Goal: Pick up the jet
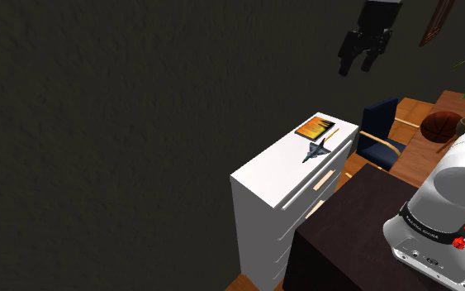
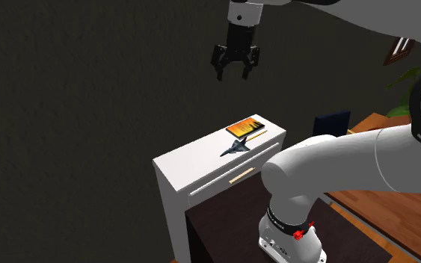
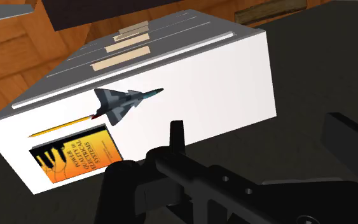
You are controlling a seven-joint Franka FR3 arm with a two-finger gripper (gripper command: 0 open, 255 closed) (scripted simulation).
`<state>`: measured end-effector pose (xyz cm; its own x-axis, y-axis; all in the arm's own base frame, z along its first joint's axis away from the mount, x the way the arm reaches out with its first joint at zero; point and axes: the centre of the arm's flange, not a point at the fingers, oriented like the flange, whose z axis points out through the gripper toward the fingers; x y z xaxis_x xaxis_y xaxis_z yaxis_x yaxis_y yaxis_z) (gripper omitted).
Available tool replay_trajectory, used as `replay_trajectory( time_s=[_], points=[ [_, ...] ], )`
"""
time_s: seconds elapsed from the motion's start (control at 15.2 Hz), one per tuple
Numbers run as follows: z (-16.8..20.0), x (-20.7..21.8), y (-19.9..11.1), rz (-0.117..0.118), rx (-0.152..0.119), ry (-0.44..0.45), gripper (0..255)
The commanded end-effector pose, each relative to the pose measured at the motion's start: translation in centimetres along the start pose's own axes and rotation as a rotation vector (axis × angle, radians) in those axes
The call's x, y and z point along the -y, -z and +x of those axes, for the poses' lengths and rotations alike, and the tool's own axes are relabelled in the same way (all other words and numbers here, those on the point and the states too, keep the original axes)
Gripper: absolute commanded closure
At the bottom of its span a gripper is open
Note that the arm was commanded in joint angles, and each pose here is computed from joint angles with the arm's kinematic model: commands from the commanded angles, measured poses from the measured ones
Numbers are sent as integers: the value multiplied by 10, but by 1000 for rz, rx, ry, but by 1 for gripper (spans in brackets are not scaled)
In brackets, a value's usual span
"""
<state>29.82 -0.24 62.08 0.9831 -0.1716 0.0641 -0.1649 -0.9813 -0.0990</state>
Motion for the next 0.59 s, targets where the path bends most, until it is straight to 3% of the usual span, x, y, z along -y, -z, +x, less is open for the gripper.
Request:
replay_trajectory(
  time_s=[0.0,0.53],
  points=[
    [0,0,0,0,0,0,0],
    [34,-23,-96,5,-29,-255,0]
  ],
)
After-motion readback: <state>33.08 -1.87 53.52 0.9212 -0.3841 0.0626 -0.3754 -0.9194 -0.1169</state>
